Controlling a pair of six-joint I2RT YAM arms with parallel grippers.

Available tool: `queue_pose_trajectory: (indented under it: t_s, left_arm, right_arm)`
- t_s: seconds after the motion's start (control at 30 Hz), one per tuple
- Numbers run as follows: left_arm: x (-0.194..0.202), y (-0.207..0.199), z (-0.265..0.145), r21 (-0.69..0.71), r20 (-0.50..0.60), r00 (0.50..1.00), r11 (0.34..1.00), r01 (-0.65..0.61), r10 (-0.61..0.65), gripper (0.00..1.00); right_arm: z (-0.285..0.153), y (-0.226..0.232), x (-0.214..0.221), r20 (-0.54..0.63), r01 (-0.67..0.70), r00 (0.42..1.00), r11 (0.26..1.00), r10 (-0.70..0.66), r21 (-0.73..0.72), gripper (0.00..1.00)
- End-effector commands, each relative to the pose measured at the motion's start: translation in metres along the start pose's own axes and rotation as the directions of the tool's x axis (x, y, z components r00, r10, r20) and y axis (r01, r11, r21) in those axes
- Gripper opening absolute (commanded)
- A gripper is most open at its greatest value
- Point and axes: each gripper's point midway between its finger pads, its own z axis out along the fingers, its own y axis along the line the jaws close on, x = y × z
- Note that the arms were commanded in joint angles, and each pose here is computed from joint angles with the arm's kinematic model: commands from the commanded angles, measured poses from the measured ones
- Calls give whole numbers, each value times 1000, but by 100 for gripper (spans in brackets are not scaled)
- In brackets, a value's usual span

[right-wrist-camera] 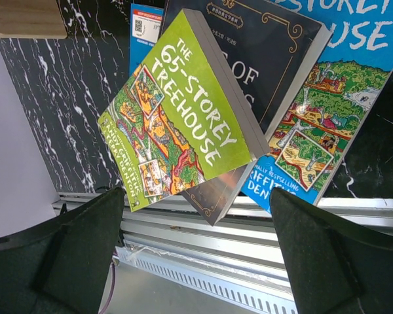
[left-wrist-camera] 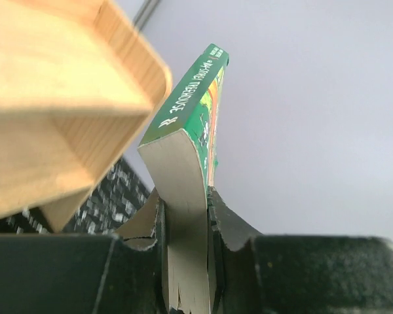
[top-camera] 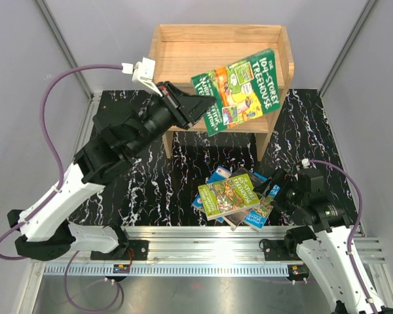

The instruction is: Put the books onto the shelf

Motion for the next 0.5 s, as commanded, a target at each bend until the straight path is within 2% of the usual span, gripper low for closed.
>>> queue_pose_trajectory:
  t_s: [0.0,0.07,0.1,0.17,0.2,0.23,0.27,0.33,0.37,0.47]
  left_arm:
    - [-50,-26,20,69,211,977,997,17,-31,0]
    - [-56,-7,37,3,308,949,997,72,-70,0]
    - [-66,-16,35,45,345,933,995,89,-99,0]
    - [-68,5,51,-24,419,901,990,136,-113,0]
    - [-77,5,54,-11,470,872,987,158,-135,0]
    - [-77,18,63,-55,513,848,981,186,-132,0]
    - [-86,16,65,-26,560,812,976,215,-164,0]
    - [-82,30,84,-60,601,782,966,251,-166,0]
    - [-94,23,86,-46,625,759,962,270,-183,0]
    - [-96,31,106,-86,658,726,939,332,-197,0]
  right_arm:
    - [-5,3,-5,34,7,999,1000,-7,-1,100]
    - [-6,3,-6,41,9,999,1000,-9,-6,100]
    - [-6,3,-6,41,9,999,1000,-9,-6,100]
    - [-8,4,-7,52,11,999,1000,-10,-12,100]
    - [-7,4,-7,57,10,998,1000,-9,-12,100]
    - [-8,5,-8,61,10,998,1000,-9,-16,100]
    - [-9,5,-8,63,12,998,1000,-11,-19,100]
    - [-11,5,-8,71,15,997,1000,-13,-23,100]
    - [-12,6,-8,73,16,997,1000,-14,-25,100]
    - [-14,6,-9,90,19,996,999,-16,-36,100]
